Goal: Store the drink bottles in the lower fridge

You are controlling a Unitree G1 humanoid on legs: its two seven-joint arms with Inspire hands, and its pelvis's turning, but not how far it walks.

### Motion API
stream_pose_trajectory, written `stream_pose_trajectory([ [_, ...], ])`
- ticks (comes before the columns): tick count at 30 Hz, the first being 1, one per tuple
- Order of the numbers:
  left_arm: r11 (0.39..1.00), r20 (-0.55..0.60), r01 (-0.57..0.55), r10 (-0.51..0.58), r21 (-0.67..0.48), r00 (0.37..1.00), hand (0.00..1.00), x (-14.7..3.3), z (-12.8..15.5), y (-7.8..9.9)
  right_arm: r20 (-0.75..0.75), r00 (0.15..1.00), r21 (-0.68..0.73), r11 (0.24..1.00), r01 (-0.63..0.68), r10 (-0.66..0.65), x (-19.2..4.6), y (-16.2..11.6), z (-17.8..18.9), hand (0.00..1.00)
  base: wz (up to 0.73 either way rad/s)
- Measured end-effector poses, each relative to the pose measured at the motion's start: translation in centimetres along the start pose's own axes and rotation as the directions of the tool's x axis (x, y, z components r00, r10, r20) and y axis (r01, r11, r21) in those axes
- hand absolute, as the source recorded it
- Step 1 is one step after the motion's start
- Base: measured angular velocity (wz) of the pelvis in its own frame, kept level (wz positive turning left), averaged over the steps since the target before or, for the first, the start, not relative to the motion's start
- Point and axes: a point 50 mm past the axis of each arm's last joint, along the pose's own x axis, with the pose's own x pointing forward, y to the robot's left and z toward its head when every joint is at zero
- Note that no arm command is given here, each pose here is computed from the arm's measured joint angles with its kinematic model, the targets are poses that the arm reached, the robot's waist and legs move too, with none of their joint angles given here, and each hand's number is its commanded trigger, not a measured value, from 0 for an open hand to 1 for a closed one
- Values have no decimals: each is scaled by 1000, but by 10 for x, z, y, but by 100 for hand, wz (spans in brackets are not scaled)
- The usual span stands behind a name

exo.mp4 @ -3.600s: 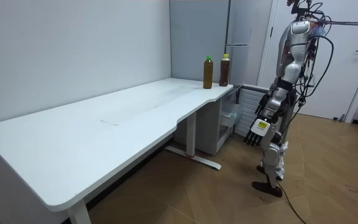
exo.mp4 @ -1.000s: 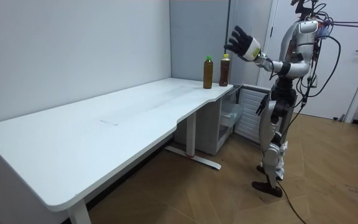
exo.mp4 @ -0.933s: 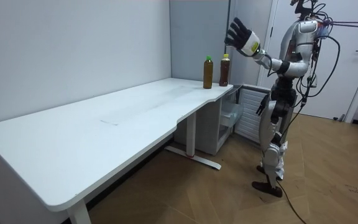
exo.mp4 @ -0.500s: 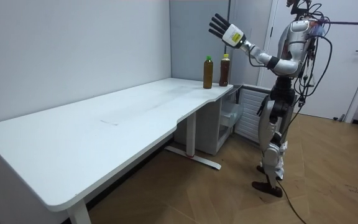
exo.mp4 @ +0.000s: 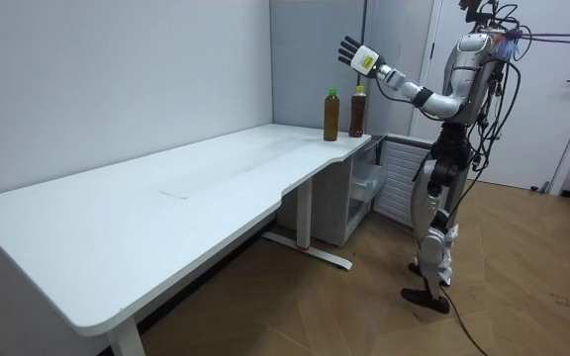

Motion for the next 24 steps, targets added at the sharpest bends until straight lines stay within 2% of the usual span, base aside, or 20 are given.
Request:
stream_pose_trajectory([
  [8, 997, -24, 72, -73, -25, 997, 0, 0, -3, -4, -7, 1000, -1, 1000, 5, -5, -1, -3, 0, 0, 0],
  [16, 996, -46, 89, -90, -29, 995, 0, 0, -5, -5, -9, 1000, 6, 1000, 8, -8, -1, -4, 0, 0, 0],
  [24, 996, -138, 80, -86, -44, 987, 0, -2, -24, -4, -6, 1000, 9, 1000, 21, -21, -1, -4, 0, 0, 0],
])
